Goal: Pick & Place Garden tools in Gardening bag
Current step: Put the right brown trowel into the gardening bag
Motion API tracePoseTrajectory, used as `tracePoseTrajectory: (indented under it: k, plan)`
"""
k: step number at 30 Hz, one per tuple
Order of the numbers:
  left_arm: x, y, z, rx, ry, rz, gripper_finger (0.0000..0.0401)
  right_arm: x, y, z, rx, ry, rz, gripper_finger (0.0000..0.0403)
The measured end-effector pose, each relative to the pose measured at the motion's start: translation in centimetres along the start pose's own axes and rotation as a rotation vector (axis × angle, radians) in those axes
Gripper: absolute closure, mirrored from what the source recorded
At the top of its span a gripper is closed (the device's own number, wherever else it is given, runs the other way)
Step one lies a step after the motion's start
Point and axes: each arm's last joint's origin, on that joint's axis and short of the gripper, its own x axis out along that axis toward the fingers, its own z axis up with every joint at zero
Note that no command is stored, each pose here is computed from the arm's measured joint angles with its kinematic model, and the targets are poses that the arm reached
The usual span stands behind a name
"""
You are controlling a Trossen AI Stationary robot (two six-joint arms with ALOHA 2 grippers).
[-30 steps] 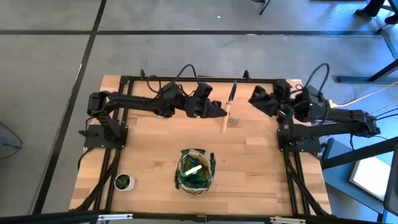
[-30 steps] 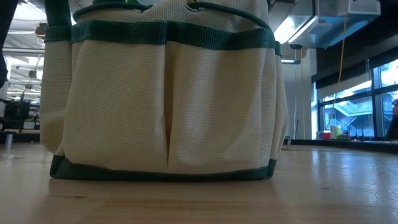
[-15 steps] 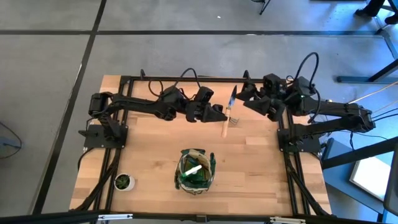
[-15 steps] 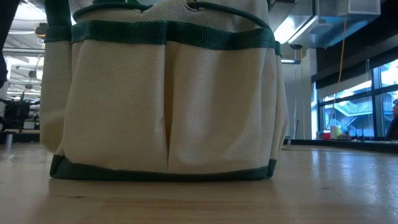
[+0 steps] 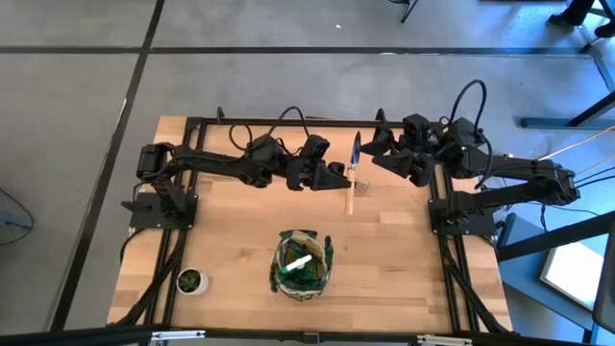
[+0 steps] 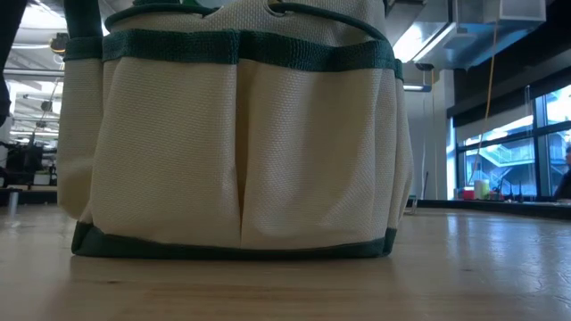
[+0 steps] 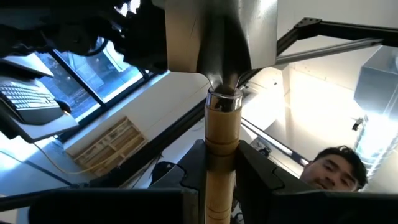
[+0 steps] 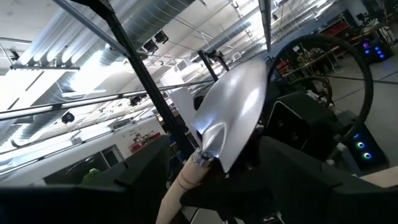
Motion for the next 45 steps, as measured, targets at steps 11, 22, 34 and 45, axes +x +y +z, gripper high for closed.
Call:
tracePoseTrajectory:
  k: [11,22,34,45]
  plan:
    - [0.1,-0.3,-0.1,0.003,0.012,-0.029,0.0353,0.8,-1.0,-0.6,0.023,0.008,-0.027,0.0151]
    - [0.1,-0.3,-0.3,0.003,0.019,-0.026,0.0353,2.2,-1.5,-0.5,0.086,-0.057,0.118,0.0151]
    - [0.1,-0.2,-0.2,-0.001,0.02,-0.011,0.0353,2.8,-0.9,0.4,0.071,-0.077,0.199,0.0151]
    - [-0.1,0.0,0.2,0.006,-0.001,0.006,0.0353,4.2,-0.1,1.3,0.046,0.013,0.239,0.0151]
